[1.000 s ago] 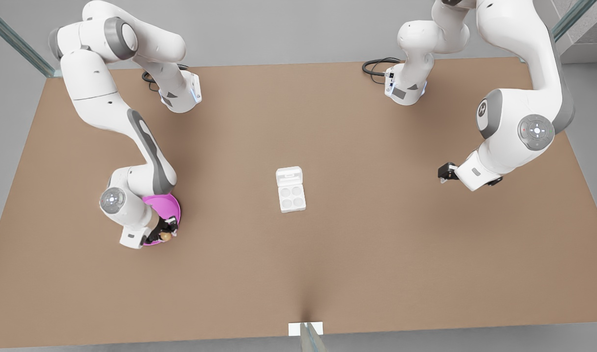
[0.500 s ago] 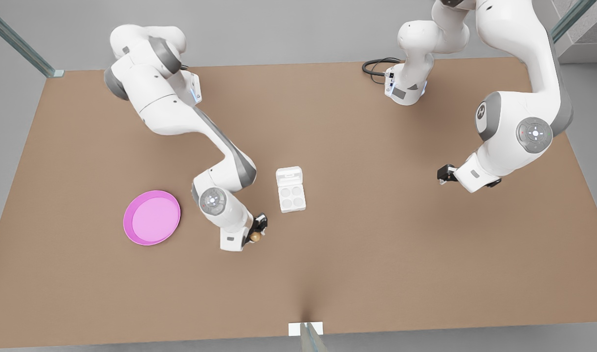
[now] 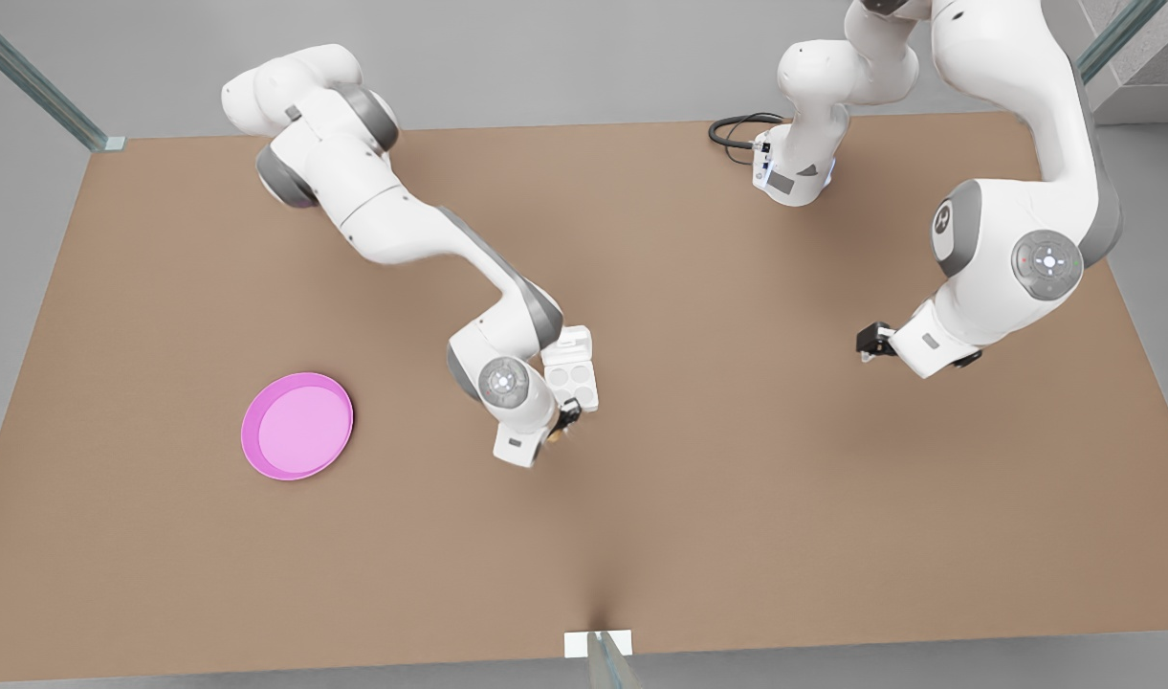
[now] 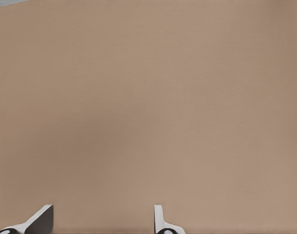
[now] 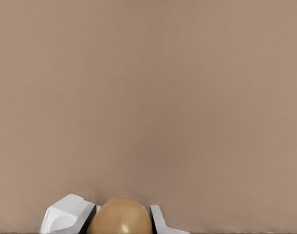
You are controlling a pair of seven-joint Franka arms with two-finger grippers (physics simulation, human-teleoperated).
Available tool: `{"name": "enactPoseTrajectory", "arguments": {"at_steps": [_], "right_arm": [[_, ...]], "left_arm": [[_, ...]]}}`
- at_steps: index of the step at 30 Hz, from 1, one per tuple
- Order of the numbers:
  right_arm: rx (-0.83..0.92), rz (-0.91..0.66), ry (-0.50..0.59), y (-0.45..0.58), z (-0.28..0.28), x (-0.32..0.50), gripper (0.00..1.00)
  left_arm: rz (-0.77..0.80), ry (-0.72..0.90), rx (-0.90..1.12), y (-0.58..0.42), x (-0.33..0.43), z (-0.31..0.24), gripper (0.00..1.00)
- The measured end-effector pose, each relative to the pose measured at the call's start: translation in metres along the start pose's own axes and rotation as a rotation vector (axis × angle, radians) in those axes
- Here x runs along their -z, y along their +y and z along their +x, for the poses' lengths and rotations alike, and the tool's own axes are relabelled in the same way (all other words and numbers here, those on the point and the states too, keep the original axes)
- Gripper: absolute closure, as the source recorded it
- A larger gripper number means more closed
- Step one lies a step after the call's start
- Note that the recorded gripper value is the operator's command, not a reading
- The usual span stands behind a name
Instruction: Pack egg into the box and close the box lid
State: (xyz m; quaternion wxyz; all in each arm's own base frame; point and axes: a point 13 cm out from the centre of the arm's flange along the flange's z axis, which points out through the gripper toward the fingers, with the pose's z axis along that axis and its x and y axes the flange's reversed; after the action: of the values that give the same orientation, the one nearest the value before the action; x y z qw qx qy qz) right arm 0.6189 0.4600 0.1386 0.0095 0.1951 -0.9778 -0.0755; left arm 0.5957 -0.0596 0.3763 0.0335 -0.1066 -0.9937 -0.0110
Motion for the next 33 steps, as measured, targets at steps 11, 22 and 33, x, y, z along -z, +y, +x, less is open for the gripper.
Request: {"name": "enactPoseTrajectory", "arguments": {"at_steps": [11,22,33], "right_arm": [[-0.097,0.019,0.049,0.028,0.039,-0.002,0.58],[-0.156,0.050,0.082,0.052,0.074,-0.009,0.58],[-0.213,0.057,0.069,0.066,0.092,-0.014,0.54]], "left_arm": [[0.001,0.011,0.001,0.001,-0.005,0.000,0.00],[0.001,0.013,0.000,0.000,-0.007,0.000,0.00],[0.002,0.016,-0.001,-0.001,-0.009,-0.001,0.00]]}}
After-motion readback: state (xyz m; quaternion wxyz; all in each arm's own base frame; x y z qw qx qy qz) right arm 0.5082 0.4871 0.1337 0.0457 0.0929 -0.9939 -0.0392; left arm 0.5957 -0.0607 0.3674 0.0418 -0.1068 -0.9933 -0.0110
